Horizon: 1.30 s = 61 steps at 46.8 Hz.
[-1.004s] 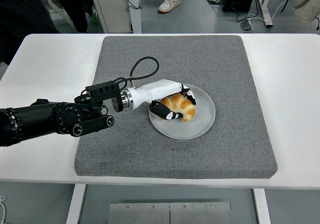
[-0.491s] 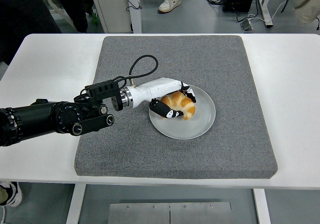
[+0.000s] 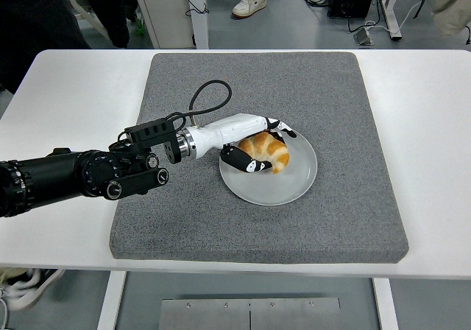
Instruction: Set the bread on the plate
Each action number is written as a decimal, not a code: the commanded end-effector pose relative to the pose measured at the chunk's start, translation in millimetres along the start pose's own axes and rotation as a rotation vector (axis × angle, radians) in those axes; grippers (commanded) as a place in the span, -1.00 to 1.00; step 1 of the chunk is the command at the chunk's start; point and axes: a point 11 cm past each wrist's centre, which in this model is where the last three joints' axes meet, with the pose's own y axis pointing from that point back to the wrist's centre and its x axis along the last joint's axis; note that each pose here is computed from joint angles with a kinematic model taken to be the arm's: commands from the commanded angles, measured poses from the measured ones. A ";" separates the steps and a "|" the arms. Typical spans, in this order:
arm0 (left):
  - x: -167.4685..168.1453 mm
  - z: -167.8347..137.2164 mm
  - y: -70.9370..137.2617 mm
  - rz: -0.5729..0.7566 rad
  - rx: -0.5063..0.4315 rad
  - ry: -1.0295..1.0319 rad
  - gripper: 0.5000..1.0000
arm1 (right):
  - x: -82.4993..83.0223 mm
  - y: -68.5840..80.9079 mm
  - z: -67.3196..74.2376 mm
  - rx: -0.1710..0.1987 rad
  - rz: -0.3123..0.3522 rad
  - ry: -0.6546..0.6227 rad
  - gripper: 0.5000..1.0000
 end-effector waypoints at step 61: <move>83.9 1.6 -0.4 0.398 0.017 0.426 0.26 | -0.6 0.4 1.4 -0.003 -0.002 -0.001 1.00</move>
